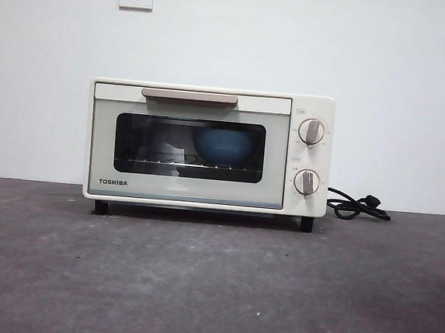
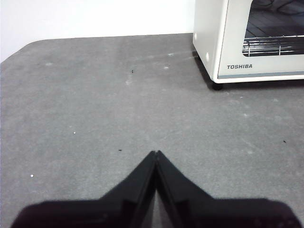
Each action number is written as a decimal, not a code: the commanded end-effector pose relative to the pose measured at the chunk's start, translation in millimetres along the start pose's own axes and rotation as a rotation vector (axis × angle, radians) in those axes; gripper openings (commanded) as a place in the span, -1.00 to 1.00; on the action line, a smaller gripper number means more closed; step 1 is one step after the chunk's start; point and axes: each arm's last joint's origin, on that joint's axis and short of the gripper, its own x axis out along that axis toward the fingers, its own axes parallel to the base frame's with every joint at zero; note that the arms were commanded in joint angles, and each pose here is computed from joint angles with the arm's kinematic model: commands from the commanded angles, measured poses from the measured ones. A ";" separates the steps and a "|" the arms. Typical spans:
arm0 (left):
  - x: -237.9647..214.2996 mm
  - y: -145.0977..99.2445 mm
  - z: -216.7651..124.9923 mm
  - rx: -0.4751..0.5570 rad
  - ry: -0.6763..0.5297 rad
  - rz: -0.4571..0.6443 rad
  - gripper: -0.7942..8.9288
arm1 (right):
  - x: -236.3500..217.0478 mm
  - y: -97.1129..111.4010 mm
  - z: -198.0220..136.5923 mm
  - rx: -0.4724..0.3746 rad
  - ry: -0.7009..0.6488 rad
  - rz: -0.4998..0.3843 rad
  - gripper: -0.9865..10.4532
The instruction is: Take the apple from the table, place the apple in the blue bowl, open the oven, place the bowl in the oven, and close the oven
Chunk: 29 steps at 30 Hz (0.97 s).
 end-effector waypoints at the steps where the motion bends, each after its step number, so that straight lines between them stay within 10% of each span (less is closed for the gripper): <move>1: 1.1 -0.2 -2.7 -0.011 0.004 -0.004 -0.84 | 0.8 -0.1 -5.1 -0.005 0.026 -0.001 -0.83; 29: 1.6 -0.3 -3.3 -0.011 0.013 -0.005 -0.84 | 0.8 2.8 -6.2 -0.043 0.037 0.026 -0.83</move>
